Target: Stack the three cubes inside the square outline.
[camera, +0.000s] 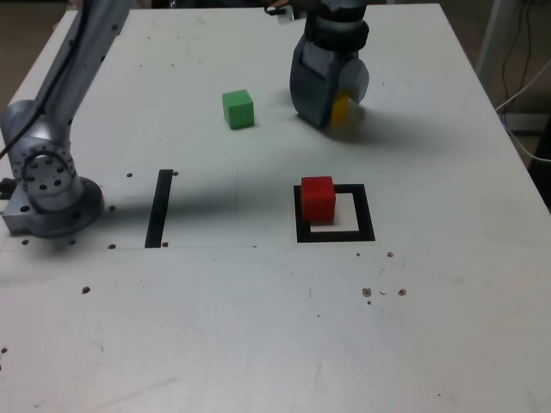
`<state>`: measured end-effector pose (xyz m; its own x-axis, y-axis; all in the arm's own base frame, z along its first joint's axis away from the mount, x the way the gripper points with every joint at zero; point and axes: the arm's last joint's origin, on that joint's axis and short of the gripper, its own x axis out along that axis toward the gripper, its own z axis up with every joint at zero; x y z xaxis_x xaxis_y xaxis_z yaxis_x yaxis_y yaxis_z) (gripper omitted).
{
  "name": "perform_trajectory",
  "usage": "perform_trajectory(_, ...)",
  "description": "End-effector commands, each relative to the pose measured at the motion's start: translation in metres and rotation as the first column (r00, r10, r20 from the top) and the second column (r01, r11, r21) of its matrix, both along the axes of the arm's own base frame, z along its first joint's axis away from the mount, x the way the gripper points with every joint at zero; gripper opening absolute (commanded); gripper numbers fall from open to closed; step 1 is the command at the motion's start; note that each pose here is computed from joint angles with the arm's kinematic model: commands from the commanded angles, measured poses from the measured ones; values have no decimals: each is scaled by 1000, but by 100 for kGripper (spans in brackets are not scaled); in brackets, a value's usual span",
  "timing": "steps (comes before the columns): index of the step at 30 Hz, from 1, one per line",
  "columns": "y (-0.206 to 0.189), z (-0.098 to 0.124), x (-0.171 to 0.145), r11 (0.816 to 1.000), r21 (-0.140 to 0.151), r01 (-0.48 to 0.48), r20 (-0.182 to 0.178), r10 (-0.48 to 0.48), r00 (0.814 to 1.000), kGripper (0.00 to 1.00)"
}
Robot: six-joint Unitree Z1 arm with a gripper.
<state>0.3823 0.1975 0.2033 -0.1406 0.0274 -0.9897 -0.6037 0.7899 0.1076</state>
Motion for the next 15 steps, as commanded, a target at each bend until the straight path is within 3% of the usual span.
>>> perform_trajectory(1, 2, -4, 0, 1000, -1, 4, -4, -4, 1000, 35)
perform_trajectory(7, 1, -1, -3, 1000, -3, 23, 26, -23, 999, 16)
perform_trajectory(15, -6, 6, -8, 995, -46, 91, 55, -89, 995, 15)
